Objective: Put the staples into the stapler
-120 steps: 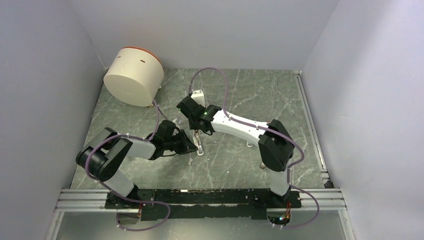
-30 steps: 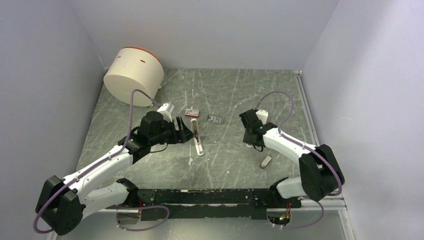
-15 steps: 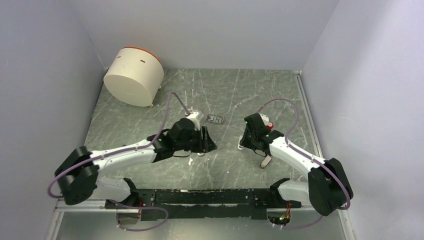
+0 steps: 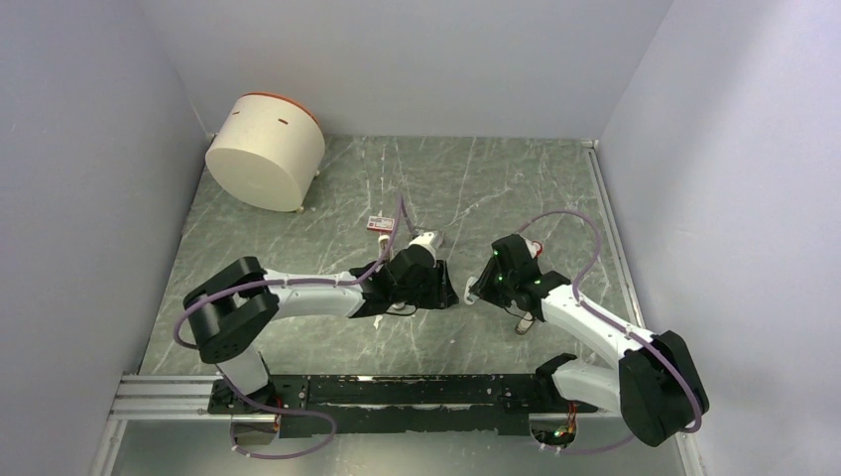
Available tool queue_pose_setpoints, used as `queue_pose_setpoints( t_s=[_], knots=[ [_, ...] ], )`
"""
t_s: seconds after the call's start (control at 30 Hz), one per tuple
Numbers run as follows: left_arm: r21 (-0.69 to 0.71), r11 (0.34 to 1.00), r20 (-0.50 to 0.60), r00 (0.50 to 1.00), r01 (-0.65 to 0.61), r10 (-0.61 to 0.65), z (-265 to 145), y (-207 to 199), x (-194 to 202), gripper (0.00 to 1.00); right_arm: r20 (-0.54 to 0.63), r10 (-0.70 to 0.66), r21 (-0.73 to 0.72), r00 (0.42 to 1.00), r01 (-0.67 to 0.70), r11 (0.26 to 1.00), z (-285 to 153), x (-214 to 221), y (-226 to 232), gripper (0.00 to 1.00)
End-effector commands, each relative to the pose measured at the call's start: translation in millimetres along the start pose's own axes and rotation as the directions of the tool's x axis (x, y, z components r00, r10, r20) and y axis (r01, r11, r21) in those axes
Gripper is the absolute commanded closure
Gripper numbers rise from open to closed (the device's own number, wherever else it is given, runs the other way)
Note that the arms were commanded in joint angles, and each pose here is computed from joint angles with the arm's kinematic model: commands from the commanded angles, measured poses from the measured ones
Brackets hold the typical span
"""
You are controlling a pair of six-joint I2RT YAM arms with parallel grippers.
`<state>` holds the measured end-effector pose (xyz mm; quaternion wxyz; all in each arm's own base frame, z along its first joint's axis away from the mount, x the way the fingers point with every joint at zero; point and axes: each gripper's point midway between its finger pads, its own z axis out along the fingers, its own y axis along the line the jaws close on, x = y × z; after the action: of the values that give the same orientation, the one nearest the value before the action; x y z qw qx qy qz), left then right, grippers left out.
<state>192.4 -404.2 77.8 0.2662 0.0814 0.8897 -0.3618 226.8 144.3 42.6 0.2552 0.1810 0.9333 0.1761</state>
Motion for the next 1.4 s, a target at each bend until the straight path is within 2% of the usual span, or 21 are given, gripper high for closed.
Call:
queue_pose_setpoints(
  t_s=[0.0, 0.17, 0.33, 0.6, 0.97, 1.37],
  knots=[
    [0.089, 0.996, 0.085, 0.996, -0.01, 0.002, 14, -23, -20, 0.54, 0.008, 0.034, -0.045, 0.999, -0.034, 0.998, -3, -4, 9, 0.84],
    [0.12, 0.992, 0.082, 0.996, -0.034, 0.024, 29, -22, -13, 0.54, -0.004, 0.04, -0.068, 0.999, -0.04, 0.997, -4, -4, 13, 0.85],
    [0.067, 0.996, 0.102, 0.994, -0.054, 0.047, 39, -13, -17, 0.58, -0.003, 0.049, -0.086, 0.999, -0.049, 0.995, -8, -5, 15, 0.85],
    [0.085, 0.993, 0.136, 0.988, -0.082, 0.07, 47, -21, -26, 0.59, -0.002, 0.058, -0.097, 0.998, -0.058, 0.994, -12, -6, 16, 0.85],
    [0.034, 0.995, 0.129, 0.988, -0.091, 0.086, 50, -5, -21, 0.74, 0.007, 0.073, -0.123, 0.997, -0.072, 0.99, -18, -11, 20, 0.85],
    [0.04, 0.996, 0.11, 0.991, -0.076, 0.072, 47, -1, -13, 0.75, 0.002, 0.073, -0.137, 0.997, -0.072, 0.988, -19, -12, 23, 0.85]
  ],
)
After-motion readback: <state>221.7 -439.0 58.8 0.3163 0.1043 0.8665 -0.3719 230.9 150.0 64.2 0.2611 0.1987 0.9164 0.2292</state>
